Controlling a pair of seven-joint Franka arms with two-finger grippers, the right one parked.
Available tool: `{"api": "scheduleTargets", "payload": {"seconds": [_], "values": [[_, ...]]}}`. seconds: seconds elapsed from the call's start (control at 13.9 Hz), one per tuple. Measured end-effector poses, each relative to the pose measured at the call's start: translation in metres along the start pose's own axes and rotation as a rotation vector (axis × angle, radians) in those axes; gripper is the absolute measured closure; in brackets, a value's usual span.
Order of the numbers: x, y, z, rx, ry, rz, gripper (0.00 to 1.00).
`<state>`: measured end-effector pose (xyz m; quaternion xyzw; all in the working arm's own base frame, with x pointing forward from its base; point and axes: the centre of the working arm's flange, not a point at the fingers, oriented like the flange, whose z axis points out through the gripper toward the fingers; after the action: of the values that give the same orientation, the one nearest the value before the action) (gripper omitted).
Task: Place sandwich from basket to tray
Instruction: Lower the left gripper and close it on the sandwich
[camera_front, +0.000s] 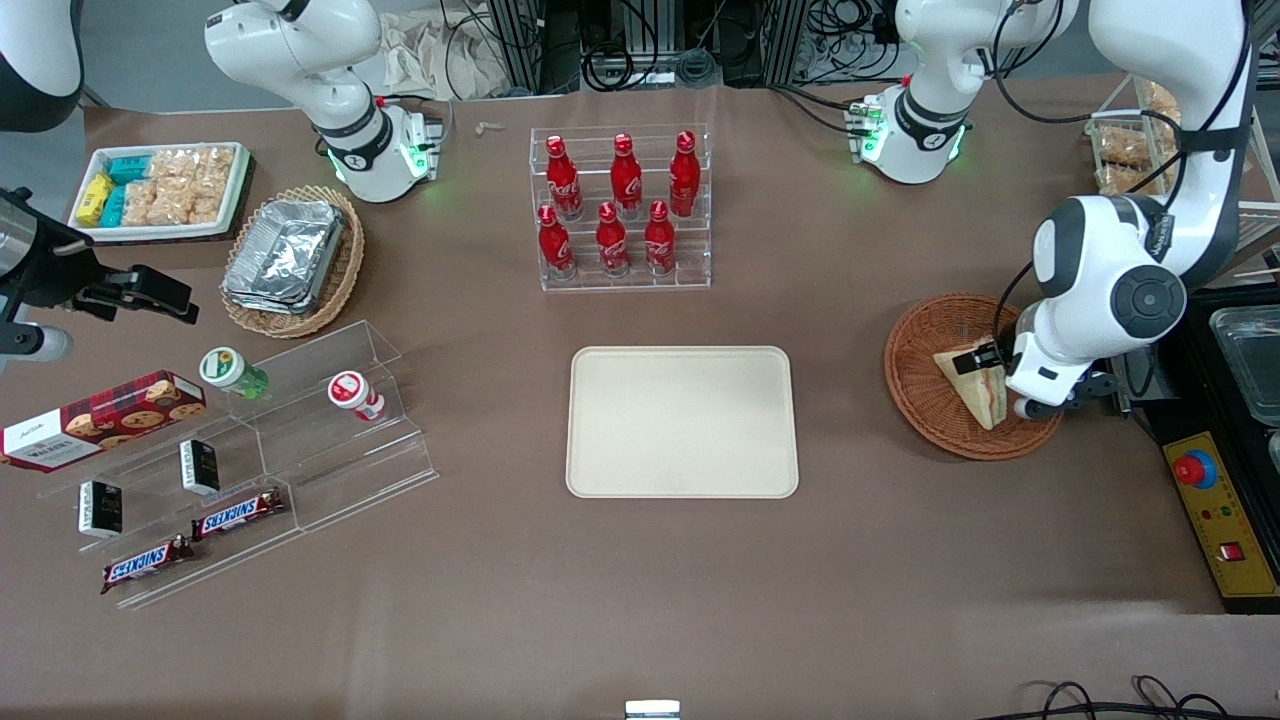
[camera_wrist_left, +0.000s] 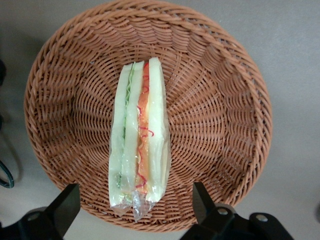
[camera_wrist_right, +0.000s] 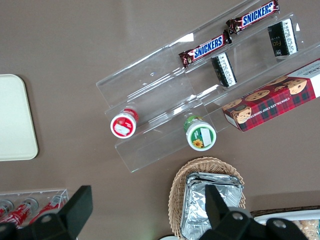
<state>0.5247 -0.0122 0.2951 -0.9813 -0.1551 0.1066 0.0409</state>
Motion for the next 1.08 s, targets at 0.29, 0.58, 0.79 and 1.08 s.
{"api": "scheduleTargets", "payload": {"seconds": [0.29, 0.58, 0.79, 1.08], "values": [[0.005, 0.001, 0.020, 0.003, -0.012, -0.003, 0.01], [0.006, 0.001, 0.027, 0.005, -0.018, -0.010, 0.13], [0.006, 0.001, 0.027, 0.005, -0.017, -0.030, 0.43], [0.006, 0.001, 0.027, 0.005, -0.016, -0.037, 0.69]]}}
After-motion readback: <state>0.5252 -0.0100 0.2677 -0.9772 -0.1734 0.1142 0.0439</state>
